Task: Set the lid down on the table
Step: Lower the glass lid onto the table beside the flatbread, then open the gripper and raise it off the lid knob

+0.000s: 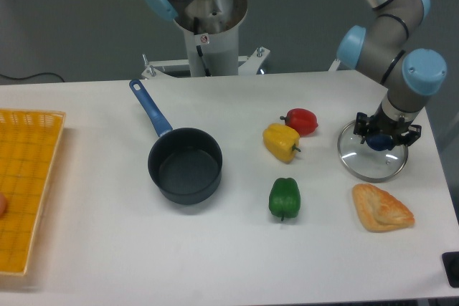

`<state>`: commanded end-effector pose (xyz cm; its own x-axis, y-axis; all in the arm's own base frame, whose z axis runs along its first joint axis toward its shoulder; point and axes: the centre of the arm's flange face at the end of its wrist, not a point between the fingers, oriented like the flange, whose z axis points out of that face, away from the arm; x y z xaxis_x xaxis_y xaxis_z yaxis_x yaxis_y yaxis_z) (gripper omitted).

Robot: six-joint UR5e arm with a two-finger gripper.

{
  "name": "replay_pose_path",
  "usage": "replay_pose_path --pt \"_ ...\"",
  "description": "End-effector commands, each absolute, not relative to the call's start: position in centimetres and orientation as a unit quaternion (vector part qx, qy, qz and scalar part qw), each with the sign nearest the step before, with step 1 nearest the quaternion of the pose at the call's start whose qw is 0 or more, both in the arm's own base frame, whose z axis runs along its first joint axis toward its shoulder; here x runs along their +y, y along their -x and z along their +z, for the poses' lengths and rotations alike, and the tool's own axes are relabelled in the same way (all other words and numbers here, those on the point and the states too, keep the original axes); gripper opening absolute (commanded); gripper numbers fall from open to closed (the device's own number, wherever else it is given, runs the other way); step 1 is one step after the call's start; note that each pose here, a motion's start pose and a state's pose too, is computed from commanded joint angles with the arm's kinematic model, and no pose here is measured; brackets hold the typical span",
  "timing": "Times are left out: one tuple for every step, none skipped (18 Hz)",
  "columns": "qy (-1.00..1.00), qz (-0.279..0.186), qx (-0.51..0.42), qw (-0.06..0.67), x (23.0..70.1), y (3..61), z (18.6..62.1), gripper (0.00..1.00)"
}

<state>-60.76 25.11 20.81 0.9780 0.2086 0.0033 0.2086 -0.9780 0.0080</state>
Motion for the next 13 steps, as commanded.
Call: replay_pose_path --pt "-0.994 0.003 0.105 0.004 25.11 60.74 20.79 0.69" --pt "-0.994 0.004 0.105 0.004 25.11 60.75 20.70 0.70" --pt "-0.994 0.004 0.106 0.004 25.11 60.75 20.70 0.71" --pt "-0.994 0.004 0.106 0.004 25.11 60.75 20.70 0.72" --pt "-0.994 0.003 0.106 0.004 25.11 60.77 20.71 0.73" --pt "-0.994 0.003 0.106 0.004 25.11 60.77 20.71 0.73" --pt "-0.994 0.004 0.106 0.004 25.11 60.75 20.70 0.73" --pt "-0.994 0.003 0.106 0.004 25.11 60.77 20.71 0.73" --pt "-0.994 0.004 0.106 0.004 25.11 60.75 20.70 0.75" --pt "-0.994 0.004 0.106 0.004 25.11 60.75 20.70 0.76" --pt "-0.994 0.004 0.106 0.004 25.11 60.75 20.70 0.76" --pt "-0.994 0.004 0.106 0.004 25.11 60.75 20.70 0.77" --pt "-0.994 0.004 0.105 0.004 25.11 60.75 20.70 0.80"
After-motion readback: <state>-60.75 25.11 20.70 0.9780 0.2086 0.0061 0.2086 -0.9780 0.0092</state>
